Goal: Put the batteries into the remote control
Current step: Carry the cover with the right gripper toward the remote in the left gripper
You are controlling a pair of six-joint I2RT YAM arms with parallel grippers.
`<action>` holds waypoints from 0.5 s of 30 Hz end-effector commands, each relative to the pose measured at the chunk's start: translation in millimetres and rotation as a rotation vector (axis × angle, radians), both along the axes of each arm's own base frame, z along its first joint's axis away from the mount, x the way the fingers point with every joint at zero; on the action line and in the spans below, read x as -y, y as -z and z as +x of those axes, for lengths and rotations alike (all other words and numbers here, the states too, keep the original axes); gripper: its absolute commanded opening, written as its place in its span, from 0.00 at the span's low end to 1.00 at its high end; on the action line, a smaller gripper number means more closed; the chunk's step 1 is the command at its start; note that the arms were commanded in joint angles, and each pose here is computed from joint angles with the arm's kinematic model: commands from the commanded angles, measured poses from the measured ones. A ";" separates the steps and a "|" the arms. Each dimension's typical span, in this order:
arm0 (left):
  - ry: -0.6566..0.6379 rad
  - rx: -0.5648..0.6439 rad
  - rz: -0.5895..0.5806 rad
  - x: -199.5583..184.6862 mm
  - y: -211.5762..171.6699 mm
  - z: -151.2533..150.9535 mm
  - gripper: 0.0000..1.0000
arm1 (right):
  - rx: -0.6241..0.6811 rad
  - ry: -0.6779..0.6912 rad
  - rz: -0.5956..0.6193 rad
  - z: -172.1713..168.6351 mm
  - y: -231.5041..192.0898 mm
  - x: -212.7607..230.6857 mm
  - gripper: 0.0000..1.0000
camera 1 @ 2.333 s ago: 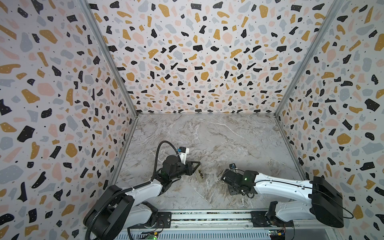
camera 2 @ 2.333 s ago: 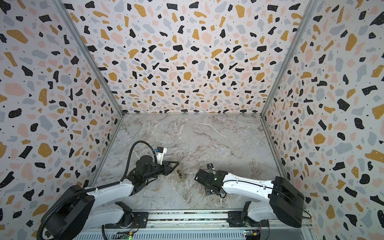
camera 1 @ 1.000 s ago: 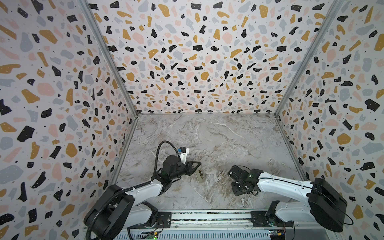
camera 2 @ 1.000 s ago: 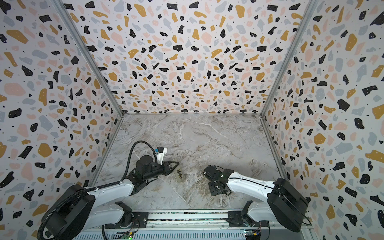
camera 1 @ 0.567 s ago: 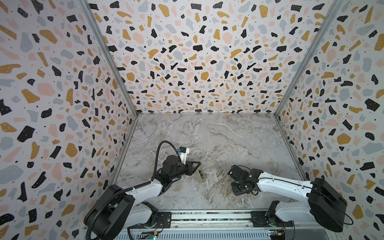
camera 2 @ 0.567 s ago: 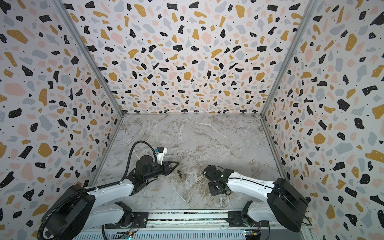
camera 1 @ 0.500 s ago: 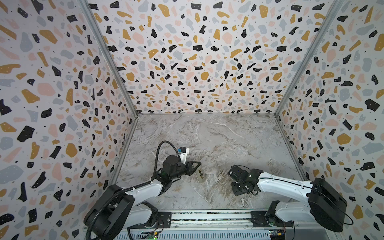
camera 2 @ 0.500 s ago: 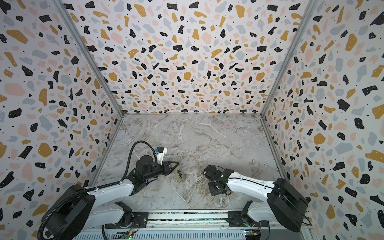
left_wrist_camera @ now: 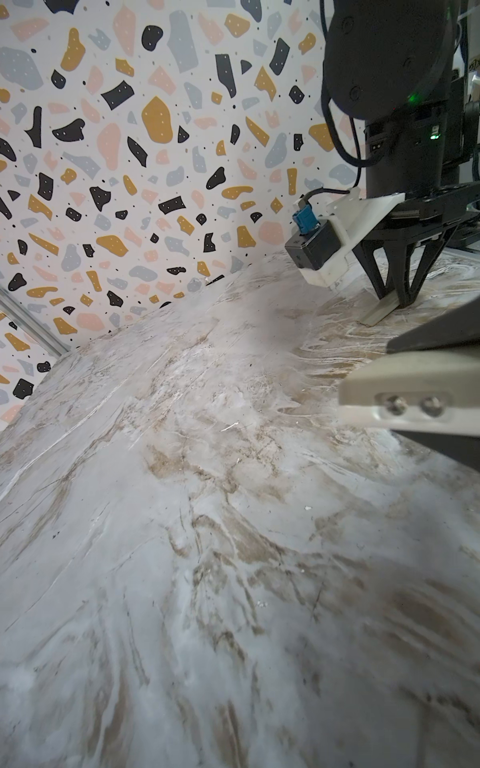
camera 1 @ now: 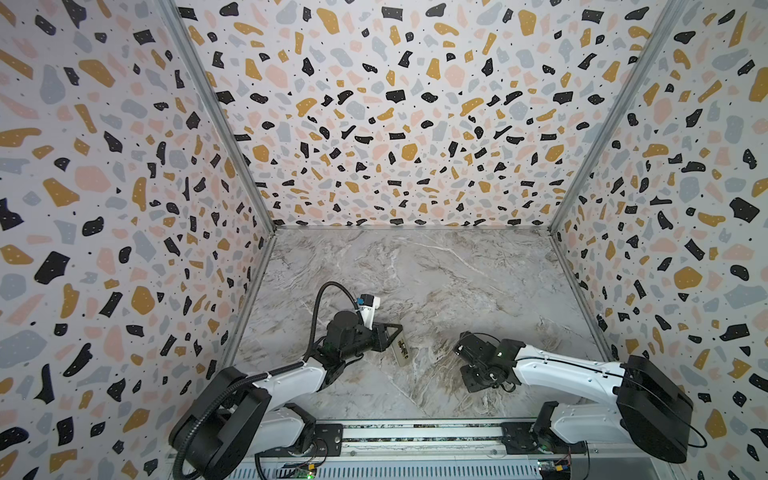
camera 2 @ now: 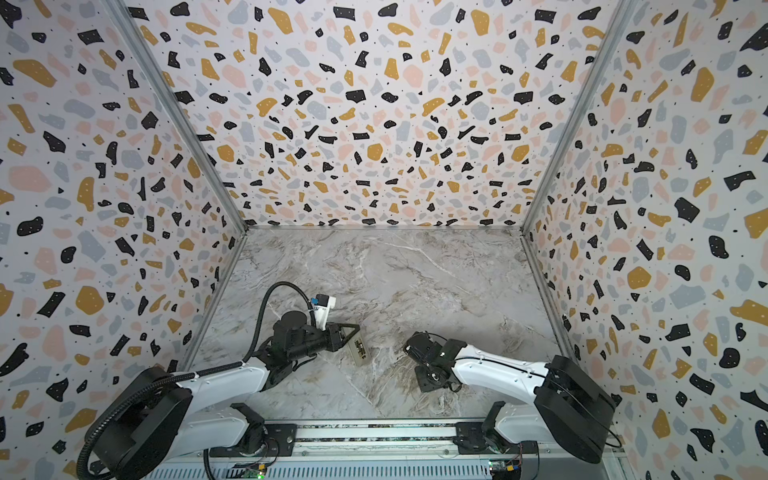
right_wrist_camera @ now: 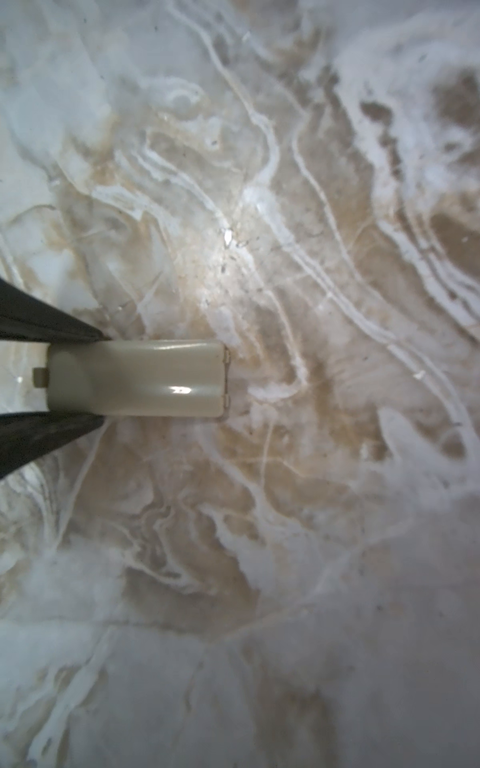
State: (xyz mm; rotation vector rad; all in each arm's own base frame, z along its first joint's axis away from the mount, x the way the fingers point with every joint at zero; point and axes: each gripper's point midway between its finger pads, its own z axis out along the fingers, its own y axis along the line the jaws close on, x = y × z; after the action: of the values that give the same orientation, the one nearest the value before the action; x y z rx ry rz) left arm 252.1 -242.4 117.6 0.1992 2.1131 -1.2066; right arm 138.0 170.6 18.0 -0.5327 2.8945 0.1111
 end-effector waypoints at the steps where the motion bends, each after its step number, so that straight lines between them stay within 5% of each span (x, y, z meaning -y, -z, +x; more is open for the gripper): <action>1: 0.018 0.070 -0.065 9.4 -25.3 5.8 0.00 | 0.081 -0.045 0.052 10.8 -21.2 -20.3 0.17; 15: 0.013 0.053 -0.140 14.5 -36.2 7.8 0.00 | 0.346 -0.238 0.292 25.3 -101.8 -97.9 0.06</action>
State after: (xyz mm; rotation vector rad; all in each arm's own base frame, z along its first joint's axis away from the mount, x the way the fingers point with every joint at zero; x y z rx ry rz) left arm 253.7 -248.8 125.1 0.1591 2.0875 -1.2768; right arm 154.2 253.6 96.7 -0.7349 2.5166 0.3911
